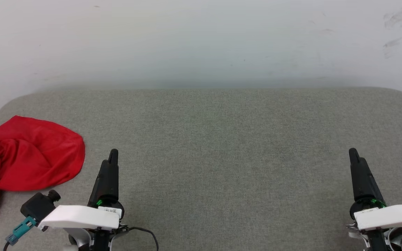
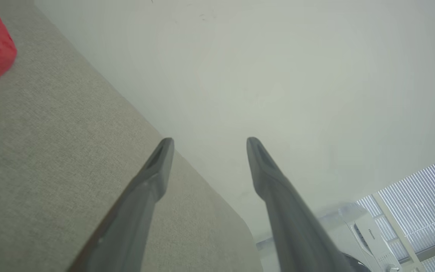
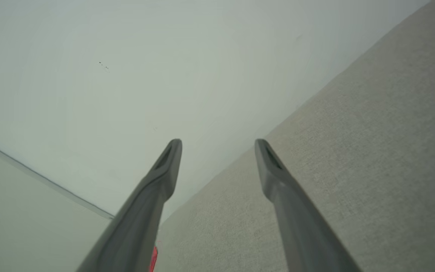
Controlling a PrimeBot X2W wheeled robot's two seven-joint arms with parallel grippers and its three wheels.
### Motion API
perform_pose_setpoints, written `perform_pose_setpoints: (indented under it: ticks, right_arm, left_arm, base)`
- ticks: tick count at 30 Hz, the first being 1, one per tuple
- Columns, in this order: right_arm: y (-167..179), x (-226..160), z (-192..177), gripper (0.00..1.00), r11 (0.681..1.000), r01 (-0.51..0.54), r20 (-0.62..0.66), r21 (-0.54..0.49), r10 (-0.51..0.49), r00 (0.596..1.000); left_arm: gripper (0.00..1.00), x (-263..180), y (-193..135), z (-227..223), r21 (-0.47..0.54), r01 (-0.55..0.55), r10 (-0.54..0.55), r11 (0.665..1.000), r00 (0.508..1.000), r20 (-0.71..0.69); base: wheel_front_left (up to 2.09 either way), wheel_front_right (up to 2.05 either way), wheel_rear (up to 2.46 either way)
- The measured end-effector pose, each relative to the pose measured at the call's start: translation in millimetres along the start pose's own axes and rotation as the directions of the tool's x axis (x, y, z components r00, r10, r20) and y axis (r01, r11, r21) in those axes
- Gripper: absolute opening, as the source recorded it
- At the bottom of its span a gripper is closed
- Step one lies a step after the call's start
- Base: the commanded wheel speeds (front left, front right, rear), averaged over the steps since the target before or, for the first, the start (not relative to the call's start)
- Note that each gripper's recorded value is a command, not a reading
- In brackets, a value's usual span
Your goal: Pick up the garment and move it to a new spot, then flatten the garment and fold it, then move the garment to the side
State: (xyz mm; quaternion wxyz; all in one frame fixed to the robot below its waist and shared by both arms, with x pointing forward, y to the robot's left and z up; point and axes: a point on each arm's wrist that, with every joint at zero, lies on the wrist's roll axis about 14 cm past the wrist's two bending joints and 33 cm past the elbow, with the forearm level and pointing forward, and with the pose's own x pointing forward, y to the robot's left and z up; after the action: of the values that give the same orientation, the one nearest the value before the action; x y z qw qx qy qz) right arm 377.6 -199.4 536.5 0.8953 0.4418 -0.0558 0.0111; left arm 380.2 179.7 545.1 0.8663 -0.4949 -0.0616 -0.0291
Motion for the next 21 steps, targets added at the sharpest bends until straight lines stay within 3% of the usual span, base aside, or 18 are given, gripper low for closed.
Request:
perform_pose_setpoints:
  ticks: [9,21]
  right_arm:
    - [11,1,-2,1.00,0.975,-0.057,-0.029,-0.216,0.052,0.998]
    - [16,0,-7,1.00,0.892,-0.099,-0.108,-0.441,0.056,0.993]
  left_arm:
    - [1.00,-4,-2,-6,0.255,0.025,-0.019,0.967,1.000,-0.025]
    - [1.00,-10,0,-7,0.480,0.042,-0.028,0.876,0.999,-0.036]
  base:
    - [0.00,0.00,0.00]
    - [0.00,0.00,0.00]
